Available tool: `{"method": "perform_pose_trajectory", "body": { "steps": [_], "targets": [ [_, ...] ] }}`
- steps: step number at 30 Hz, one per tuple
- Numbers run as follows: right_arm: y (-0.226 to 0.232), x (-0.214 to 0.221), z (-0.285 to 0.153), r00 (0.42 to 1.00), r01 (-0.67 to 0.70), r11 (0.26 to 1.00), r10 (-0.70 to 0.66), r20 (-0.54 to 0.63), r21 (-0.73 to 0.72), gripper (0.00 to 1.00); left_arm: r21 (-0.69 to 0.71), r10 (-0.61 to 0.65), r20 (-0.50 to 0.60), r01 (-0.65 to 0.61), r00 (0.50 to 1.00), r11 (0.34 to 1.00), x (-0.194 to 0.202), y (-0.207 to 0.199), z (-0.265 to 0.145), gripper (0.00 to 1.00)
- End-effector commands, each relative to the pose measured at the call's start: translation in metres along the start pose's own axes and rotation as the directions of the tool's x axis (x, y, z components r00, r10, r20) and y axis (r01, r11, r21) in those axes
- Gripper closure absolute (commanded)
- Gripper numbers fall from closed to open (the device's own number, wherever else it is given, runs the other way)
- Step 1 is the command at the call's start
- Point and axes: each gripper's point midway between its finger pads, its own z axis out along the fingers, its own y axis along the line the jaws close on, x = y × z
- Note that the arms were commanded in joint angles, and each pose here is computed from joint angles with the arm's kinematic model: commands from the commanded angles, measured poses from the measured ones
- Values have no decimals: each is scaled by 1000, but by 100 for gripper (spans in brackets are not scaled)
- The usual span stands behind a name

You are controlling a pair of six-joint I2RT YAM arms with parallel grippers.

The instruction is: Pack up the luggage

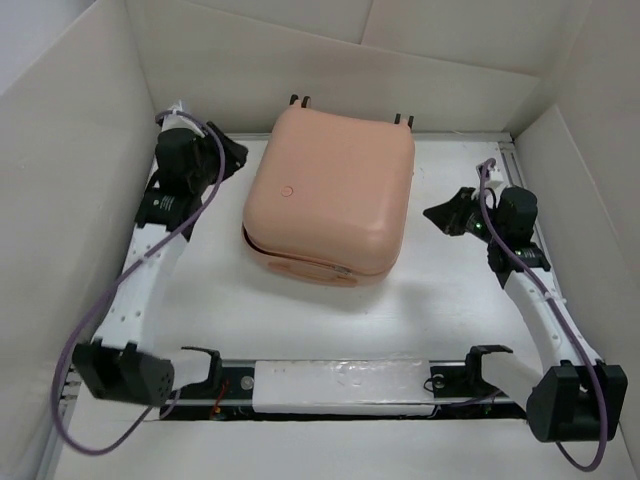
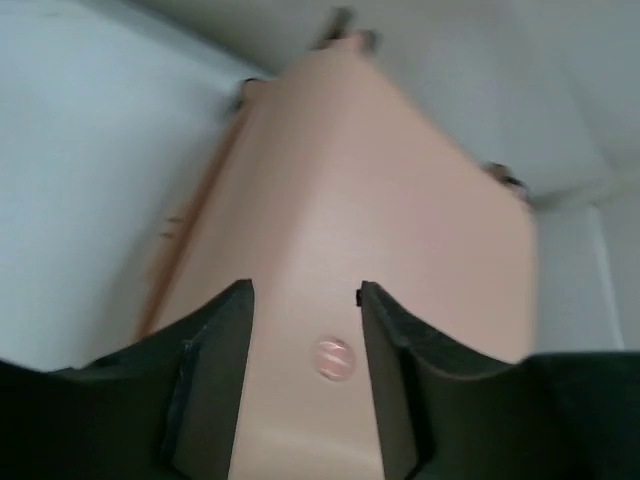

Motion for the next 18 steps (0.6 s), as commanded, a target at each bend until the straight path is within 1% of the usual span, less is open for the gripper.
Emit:
{"method": "perform_pose_trajectory", "body": {
  "steps": [1, 2, 3, 4, 5, 6, 7, 8, 10, 11, 13, 15, 16, 17, 18],
  "targets": [
    [-25, -6, -7, 999, 21, 991, -27, 41, 134, 98, -145, -27, -75, 16, 997, 989, 16, 78, 35, 60],
    [-32, -7, -8, 999, 12, 987, -20, 45, 163, 100, -204, -41, -90, 22, 995, 979, 18, 104, 47, 67],
    [-34, -8, -9, 998, 22, 984, -31, 48, 176, 100, -227, -32, -84, 13, 996, 974, 14, 112, 55, 71],
    [-39, -6, -7, 999, 15, 982, -23, 41, 188, 100, -259, -28, -105, 0, 994, 966, 17, 121, 63, 75],
    [-43, -2, -4, 999, 19, 981, -25, 27, 194, 100, -306, -39, -176, -17, 984, 952, 35, 141, 83, 79],
    [-45, -3, -5, 999, 19, 979, -25, 30, 202, 100, -324, -27, -217, -46, 976, 945, 42, 149, 92, 81],
    [-48, 0, -2, 1000, 22, 978, -26, 17, 207, 100, -333, -25, -238, -58, 971, 941, 40, 150, 99, 85],
    [-55, 1, -2, 1000, 18, 972, -23, 19, 236, 100, -365, -48, -285, -62, 957, 929, 58, 167, 112, 100],
    [-63, 6, 2, 1000, 6, 967, -8, 4, 255, 100, -363, -60, -330, -68, 942, 929, 71, 174, 120, 100],
    [-66, 8, 4, 1000, 5, 967, -6, 2, 256, 100, -340, -47, -328, -71, 944, 938, 72, 173, 126, 100],
    [-74, 15, 12, 1000, -5, 968, 9, -18, 253, 100, -306, -36, -363, -82, 931, 948, 89, 162, 130, 100],
    [-69, 26, 25, 997, -9, 975, 25, -67, 220, 100, -229, -16, -384, -79, 923, 970, 100, 146, 132, 100],
    [-75, 40, 35, 993, -9, 976, 34, -112, 220, 100, -203, -35, -390, -49, 920, 978, 103, 139, 130, 100],
    [-65, 47, 44, 990, 14, 982, 13, -143, 186, 100, -163, -67, -438, -6, 896, 987, 122, 135, 121, 100],
    [-57, 47, 52, 989, 27, 987, -3, -149, 159, 100, -113, -68, -415, 23, 907, 993, 119, 124, 120, 100]
  ]
}}
